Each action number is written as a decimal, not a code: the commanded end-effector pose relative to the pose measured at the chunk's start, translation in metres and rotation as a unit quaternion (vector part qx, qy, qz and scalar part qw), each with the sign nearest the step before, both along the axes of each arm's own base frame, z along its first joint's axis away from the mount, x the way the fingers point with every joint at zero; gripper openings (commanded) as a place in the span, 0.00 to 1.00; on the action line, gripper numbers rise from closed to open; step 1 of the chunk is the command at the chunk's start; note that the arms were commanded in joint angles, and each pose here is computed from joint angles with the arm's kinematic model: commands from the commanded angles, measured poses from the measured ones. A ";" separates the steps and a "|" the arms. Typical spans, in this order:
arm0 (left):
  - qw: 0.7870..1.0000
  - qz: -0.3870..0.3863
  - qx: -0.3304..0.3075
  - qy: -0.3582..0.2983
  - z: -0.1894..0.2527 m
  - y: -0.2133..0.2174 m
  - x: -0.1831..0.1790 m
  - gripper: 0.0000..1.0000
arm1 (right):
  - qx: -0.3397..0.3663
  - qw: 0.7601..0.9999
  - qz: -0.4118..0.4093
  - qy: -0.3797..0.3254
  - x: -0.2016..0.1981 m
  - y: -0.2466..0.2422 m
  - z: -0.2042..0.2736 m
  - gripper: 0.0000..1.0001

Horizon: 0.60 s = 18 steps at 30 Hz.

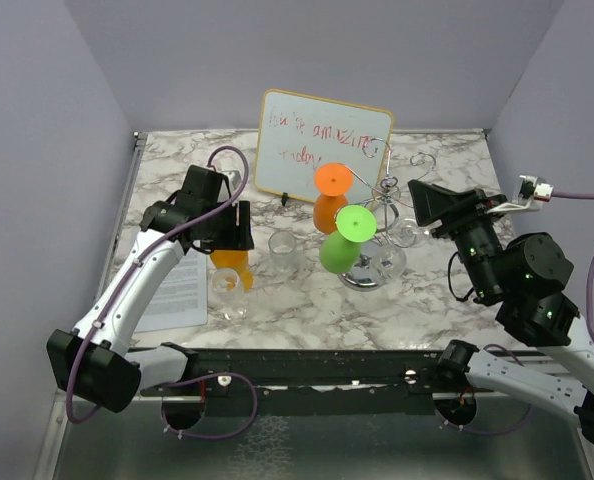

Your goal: Place the wine glass upside down on the wine glass rack

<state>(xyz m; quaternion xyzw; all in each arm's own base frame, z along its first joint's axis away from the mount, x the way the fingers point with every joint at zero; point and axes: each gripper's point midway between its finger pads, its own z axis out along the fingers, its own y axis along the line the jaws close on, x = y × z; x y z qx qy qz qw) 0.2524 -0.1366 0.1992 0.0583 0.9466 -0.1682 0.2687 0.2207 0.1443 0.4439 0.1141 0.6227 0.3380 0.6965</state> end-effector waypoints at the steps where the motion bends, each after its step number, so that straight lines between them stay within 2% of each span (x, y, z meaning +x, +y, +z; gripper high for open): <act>1: 1.000 -0.020 -0.007 0.021 -0.011 -0.007 -0.004 0.64 | 0.004 1.000 -0.005 0.004 -0.002 -0.005 0.001 0.60; 9: 0.999 0.013 0.047 0.019 -0.036 -0.011 0.008 0.56 | -0.002 1.000 -0.019 -0.001 0.000 -0.009 0.004 0.60; 14: 0.996 0.031 0.080 0.006 -0.039 -0.002 0.020 0.39 | -0.004 1.000 -0.007 -0.005 0.000 -0.003 0.008 0.60; 18: 0.995 0.030 0.091 0.005 -0.041 -0.001 0.025 0.16 | -0.006 1.000 -0.005 -0.002 0.002 0.001 0.005 0.60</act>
